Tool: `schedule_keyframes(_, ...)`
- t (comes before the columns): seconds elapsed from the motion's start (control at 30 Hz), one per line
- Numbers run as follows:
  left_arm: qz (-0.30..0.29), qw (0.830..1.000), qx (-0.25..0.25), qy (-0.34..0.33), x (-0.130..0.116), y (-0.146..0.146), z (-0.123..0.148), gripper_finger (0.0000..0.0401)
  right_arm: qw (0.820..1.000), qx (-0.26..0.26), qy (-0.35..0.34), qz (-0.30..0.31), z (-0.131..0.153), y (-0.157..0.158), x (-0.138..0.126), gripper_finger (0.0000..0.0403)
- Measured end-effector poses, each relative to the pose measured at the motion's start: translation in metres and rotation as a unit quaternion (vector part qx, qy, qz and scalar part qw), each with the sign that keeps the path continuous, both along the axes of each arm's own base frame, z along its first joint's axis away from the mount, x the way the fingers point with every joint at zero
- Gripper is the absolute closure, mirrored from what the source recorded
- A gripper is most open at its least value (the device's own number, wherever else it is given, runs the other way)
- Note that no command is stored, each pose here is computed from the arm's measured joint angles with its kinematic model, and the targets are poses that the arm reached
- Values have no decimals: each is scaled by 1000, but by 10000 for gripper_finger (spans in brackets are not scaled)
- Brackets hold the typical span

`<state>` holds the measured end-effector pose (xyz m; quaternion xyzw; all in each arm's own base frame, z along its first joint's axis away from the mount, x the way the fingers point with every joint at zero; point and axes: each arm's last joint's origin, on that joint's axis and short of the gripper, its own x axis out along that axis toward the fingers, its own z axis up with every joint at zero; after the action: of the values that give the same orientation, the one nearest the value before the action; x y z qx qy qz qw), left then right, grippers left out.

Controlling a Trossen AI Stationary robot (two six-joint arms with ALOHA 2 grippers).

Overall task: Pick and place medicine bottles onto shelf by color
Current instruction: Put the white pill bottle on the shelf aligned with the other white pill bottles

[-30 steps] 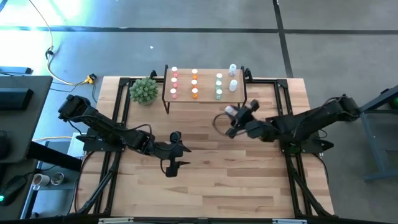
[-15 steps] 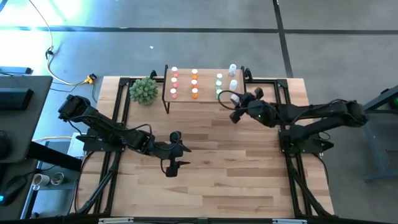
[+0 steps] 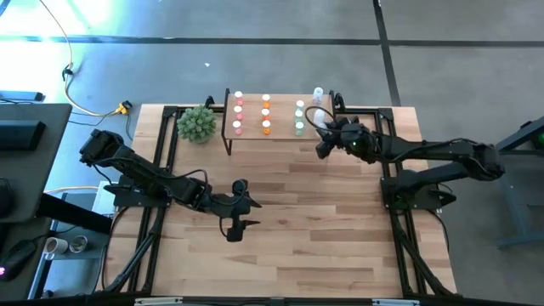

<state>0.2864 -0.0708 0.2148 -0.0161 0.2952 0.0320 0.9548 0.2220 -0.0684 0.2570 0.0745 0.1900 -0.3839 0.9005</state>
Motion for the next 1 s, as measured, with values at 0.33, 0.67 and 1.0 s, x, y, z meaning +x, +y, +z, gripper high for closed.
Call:
schedule_keyframes(0.33, 0, 1000, 0, 0, 0, 0, 0, 172, 1000, 16, -2, 7, -2, -10, -1, 277)
schedule_keyframes(0.67, 0, 1000, 1, 5, -1, 0, -1, 172, 1000, 23, -6, 0, -3, -12, -1, 277)
schedule_keyframes(1.0, 0, 1000, 1, 5, -1, 0, -1, 172, 1000, 24, -4, -10, -3, -13, -2, 237)
